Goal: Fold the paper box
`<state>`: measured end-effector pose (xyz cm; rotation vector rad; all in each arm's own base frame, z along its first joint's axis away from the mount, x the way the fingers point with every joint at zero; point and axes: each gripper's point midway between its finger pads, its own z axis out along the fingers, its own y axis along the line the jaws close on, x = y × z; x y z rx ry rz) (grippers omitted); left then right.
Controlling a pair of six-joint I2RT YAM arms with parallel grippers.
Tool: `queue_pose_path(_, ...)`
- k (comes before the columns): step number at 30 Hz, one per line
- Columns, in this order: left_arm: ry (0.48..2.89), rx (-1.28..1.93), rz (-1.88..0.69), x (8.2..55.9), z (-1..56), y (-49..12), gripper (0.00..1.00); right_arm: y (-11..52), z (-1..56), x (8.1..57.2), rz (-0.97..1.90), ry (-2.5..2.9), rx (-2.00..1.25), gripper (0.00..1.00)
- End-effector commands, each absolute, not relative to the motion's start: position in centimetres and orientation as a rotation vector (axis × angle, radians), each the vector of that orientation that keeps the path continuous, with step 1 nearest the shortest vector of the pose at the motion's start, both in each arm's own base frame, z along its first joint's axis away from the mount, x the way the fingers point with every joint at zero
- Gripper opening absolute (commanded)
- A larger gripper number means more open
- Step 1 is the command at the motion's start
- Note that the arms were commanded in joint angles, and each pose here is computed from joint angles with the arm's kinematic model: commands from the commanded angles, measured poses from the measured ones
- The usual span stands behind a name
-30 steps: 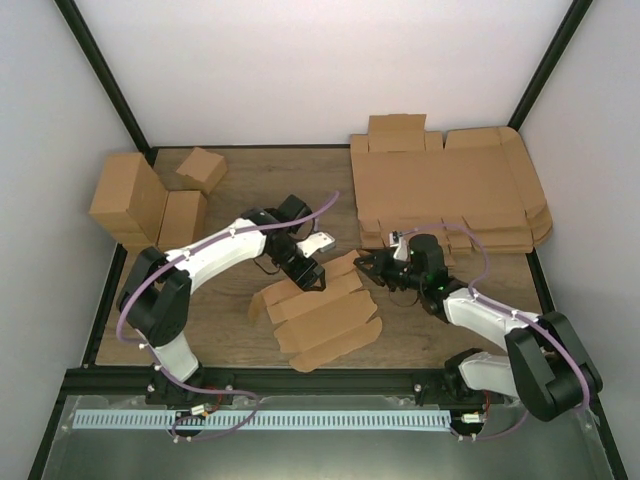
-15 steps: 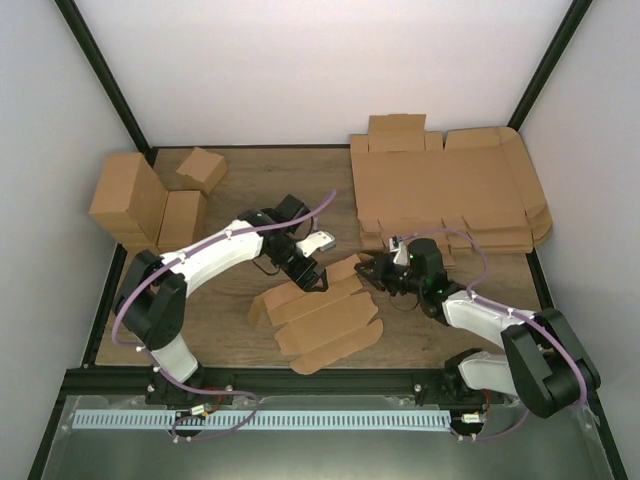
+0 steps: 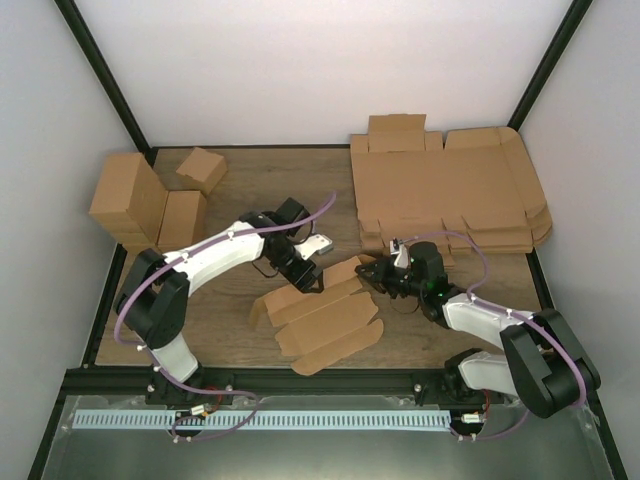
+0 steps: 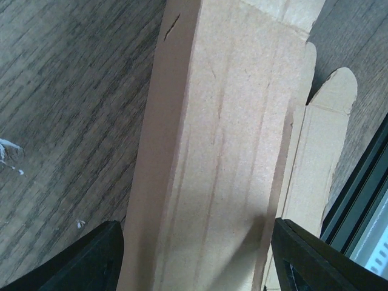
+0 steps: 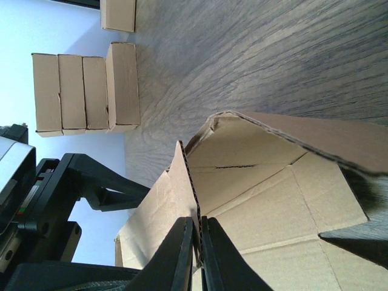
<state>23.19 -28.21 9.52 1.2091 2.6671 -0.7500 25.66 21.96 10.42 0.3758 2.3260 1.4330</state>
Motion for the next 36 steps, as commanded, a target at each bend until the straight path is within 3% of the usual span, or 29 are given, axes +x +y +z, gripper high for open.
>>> queue_pose_path(1, 2.683, 1.216, -0.726, 22.7, 9.0, -28.2, 0.69, 22.0, 10.2, 25.3, 1.421, 2.337, 0.359, 0.07)
queue_pose_path(5, 2.688, 1.223, -0.691, 22.5, 8.7, -28.2, 0.68, 21.9, 10.2, 25.3, 1.415, 2.337, 0.364, 0.06)
queue_pose_path(15, 2.659, 1.251, -0.572, 22.5, 8.5, -28.4, 0.53, 21.7, 10.4, 25.4, 1.400, 2.332, 0.377, 0.07)
queue_pose_path(17, 2.651, 1.243, -0.550, 22.7, 8.7, -28.4, 0.52, 21.7, 10.6, 25.4, 1.395, 2.332, 0.369, 0.11)
queue_pose_path(20, 2.632, 1.251, -0.507, 22.7, 8.9, -28.4, 0.52, 21.5, 10.7, 25.2, 1.373, 2.343, 0.358, 0.26)
queue_pose_path(25, 2.622, 1.267, -0.501, 22.1, 9.3, -28.7, 0.54, 20.4, 12.0, 25.2, 1.289, 2.305, 0.334, 0.35)
queue_pose_path(29, 2.626, 1.268, -0.502, 21.8, 9.7, -29.0, 0.56, 19.7, 13.1, 25.5, 1.204, 2.274, 0.265, 0.38)
queue_pose_path(36, 2.624, 1.258, -0.457, 21.4, 10.3, -29.5, 0.56, 19.5, 14.0, 26.1, 1.071, 2.286, 0.092, 0.35)
